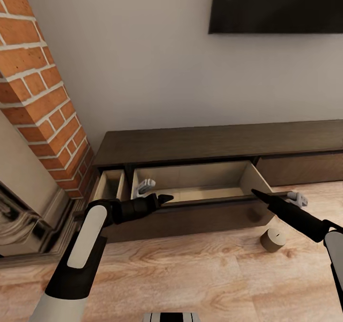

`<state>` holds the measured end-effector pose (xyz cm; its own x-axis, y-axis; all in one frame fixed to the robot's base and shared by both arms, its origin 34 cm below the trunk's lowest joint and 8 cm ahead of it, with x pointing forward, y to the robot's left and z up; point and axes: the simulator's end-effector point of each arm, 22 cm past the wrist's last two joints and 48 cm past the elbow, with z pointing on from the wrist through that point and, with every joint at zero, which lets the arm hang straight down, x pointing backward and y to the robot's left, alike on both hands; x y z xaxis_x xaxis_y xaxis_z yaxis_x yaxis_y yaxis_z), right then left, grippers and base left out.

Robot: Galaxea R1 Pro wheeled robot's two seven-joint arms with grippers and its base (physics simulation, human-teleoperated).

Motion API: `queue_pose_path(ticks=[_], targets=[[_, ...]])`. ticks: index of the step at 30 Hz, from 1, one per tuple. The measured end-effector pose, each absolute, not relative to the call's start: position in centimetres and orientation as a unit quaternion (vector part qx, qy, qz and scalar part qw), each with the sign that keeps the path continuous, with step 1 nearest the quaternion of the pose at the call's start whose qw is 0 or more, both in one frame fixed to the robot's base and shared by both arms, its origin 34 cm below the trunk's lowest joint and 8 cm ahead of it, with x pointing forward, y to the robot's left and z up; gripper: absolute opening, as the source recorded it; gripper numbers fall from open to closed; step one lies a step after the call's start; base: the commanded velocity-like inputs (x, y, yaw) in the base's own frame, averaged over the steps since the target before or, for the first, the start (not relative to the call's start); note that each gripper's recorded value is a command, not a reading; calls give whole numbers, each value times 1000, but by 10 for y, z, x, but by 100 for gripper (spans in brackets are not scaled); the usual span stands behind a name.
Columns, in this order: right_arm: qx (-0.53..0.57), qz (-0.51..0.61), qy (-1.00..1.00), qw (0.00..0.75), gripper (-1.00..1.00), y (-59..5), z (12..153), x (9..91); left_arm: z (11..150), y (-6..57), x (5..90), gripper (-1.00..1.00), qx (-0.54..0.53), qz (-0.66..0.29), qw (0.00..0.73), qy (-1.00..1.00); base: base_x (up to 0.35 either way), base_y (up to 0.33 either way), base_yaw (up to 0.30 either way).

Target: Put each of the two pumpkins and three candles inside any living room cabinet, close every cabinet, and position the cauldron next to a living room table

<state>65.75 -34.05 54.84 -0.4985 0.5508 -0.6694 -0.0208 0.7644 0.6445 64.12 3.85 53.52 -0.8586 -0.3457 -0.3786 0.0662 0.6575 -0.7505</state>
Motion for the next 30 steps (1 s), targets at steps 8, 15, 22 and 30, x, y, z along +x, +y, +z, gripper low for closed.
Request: queue_pose_path(ticks=[8, 15, 22, 30], targets=[[162, 303, 811, 473, 100, -340, 550, 659, 531, 41, 639, 100, -84, -404, 251, 876, -72, 35, -2], [158, 292, 813, 479, 100, -344, 555, 664, 529, 42, 638, 100, -86, -402, 250, 877, -222, 164, 0], [134, 246, 833, 477, 100, -349, 547, 668, 527, 43, 637, 100, -87, -402, 248, 877, -145, 271, -47], [116, 228, 842, 474, 100, -345, 542, 670, 503, 27, 620, 100, -55, -349, 248, 902, -26, 286, -267]])
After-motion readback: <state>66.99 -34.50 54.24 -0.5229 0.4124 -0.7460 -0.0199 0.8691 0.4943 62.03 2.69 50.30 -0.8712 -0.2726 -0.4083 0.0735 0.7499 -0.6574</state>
